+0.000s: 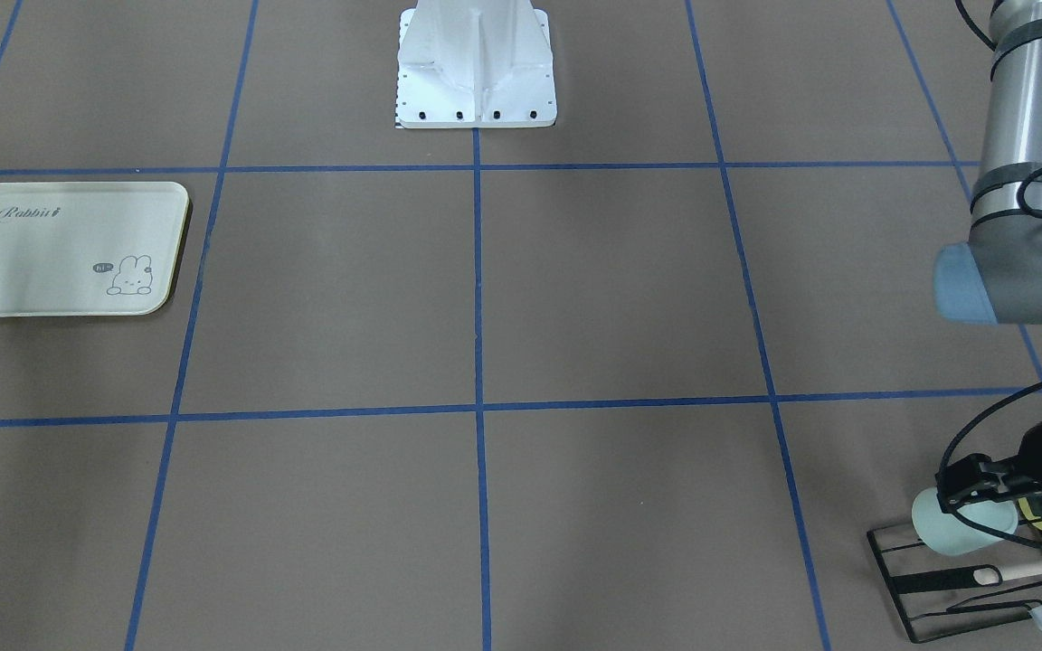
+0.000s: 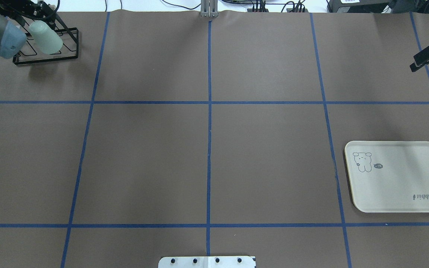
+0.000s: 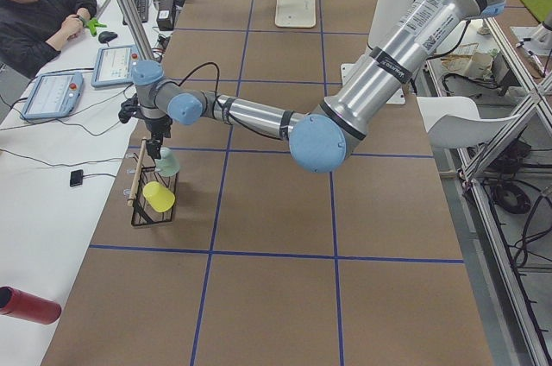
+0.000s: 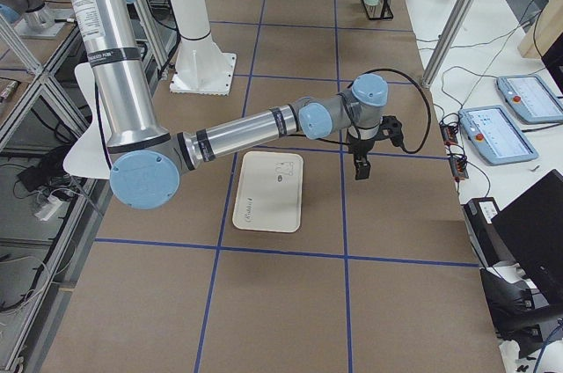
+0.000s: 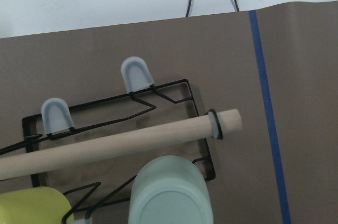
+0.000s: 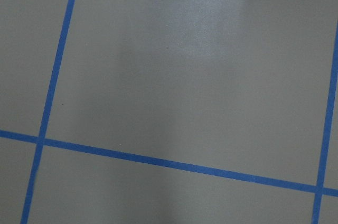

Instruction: Left arm grabs green cup and hands to right arm on tray

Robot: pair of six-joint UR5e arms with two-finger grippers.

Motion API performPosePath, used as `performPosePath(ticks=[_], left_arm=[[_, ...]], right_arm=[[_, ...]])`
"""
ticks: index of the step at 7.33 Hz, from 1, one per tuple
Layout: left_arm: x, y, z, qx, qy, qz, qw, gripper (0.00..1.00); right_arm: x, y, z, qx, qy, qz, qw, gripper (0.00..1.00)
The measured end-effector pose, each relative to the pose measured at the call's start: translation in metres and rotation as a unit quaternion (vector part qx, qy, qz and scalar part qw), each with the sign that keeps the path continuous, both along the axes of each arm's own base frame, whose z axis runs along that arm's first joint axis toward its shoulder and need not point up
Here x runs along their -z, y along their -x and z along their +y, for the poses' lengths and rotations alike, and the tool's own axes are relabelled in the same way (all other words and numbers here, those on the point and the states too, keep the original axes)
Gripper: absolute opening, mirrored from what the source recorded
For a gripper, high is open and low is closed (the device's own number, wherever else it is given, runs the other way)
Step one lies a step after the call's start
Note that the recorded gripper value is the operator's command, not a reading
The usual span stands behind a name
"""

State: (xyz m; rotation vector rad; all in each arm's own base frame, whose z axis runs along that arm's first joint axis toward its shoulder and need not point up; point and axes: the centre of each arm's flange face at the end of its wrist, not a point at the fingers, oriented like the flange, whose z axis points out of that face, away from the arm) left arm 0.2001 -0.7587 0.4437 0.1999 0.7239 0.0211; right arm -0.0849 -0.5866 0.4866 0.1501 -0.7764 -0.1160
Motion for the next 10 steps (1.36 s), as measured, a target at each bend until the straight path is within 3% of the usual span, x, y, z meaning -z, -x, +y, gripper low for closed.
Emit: performPosePath(ticks=[5, 7, 10], left_arm=[[-0.018, -0.008, -0.001, -0.001, 0.009, -0.013, 0.9999, 0.99], [-0.018, -0.009, -0.001, -0.002, 0.009, -0.013, 0.9999, 0.92], [-0.016, -0.009, -0.002, -0.002, 0.007, -0.012, 0.9999, 0.92]], right_arm=[[-0.002, 0.003, 0.0, 0.002, 0.002, 0.001, 1.0, 1.0], [-0.003, 0.003, 0.0, 0.002, 0.003, 0.001, 1.0, 1.0], [-0.003, 0.003, 0.0, 0.002, 0.003, 0.001, 1.0, 1.0]])
